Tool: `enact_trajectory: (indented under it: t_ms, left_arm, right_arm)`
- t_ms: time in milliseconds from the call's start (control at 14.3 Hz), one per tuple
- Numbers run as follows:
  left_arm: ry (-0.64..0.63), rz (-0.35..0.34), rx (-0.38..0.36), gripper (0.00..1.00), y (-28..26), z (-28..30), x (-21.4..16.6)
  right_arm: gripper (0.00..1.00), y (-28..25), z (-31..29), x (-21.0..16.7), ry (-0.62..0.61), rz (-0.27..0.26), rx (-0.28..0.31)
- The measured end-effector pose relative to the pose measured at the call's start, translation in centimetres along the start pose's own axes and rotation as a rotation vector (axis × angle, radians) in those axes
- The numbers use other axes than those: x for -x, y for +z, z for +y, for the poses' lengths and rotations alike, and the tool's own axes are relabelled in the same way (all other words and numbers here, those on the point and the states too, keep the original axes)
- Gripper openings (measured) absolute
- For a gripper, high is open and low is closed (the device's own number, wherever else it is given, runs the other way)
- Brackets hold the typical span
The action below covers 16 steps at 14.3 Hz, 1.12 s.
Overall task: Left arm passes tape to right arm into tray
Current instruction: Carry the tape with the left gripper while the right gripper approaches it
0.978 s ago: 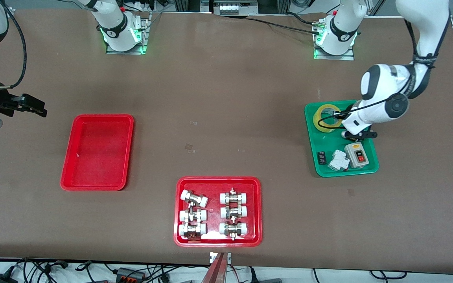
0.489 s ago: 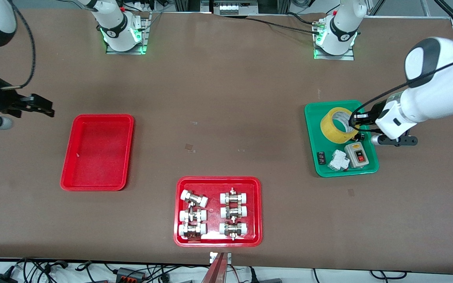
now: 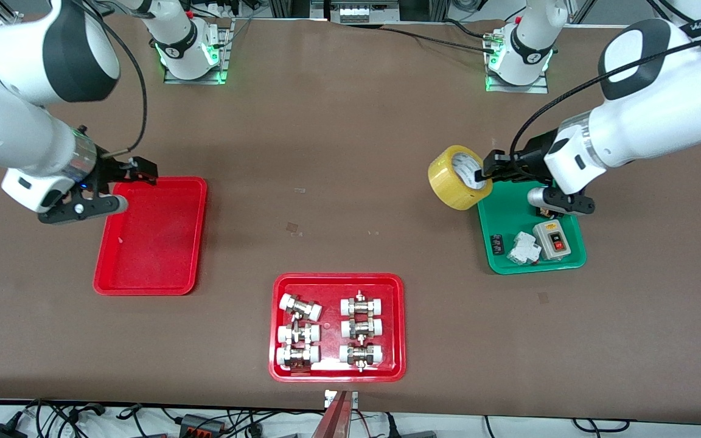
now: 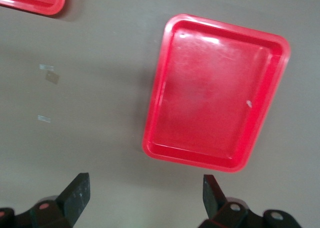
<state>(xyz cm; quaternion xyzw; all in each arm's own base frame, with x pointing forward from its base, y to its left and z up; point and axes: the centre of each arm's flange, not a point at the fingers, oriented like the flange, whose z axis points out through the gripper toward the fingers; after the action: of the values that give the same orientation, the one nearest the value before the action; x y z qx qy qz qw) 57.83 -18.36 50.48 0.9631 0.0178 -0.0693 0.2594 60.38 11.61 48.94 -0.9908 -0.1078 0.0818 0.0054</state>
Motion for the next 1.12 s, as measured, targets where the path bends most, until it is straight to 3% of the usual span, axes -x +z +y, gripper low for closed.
enact_trajectory:
  t_ms: [70,349,559,769,908,1118]
  left_arm:
    - [-0.005,-0.004,0.007,0.22,0.7,0.5,-0.1]
    - [-0.079,-0.021,0.024,0.22,7.0,6.9,0.7]
    - [-0.176,-0.008,0.043,0.22,12.8,11.1,1.5]
    - [-0.311,0.017,0.107,0.22,17.6,14.1,2.0]
    - [-0.372,0.073,0.154,0.22,19.3,14.8,1.5]
    - [-0.401,0.104,0.176,0.22,19.8,14.4,0.7]
  right_arm:
    - [1.00,0.4,-1.2,-0.5,-0.009,-0.003,-0.050]
    - [1.00,0.5,-6.0,-1.6,-0.057,0.013,-0.390]
    - [1.00,-0.1,-7.3,-2.4,-0.104,0.042,-0.547]
    - [1.00,1.2,-8.3,-3.9,-0.150,0.068,-0.780]
    - [1.00,3.0,-7.9,-5.1,-0.165,0.076,-0.846]
    - [1.00,5.1,-8.1,-6.4,-0.186,0.097,-0.878]
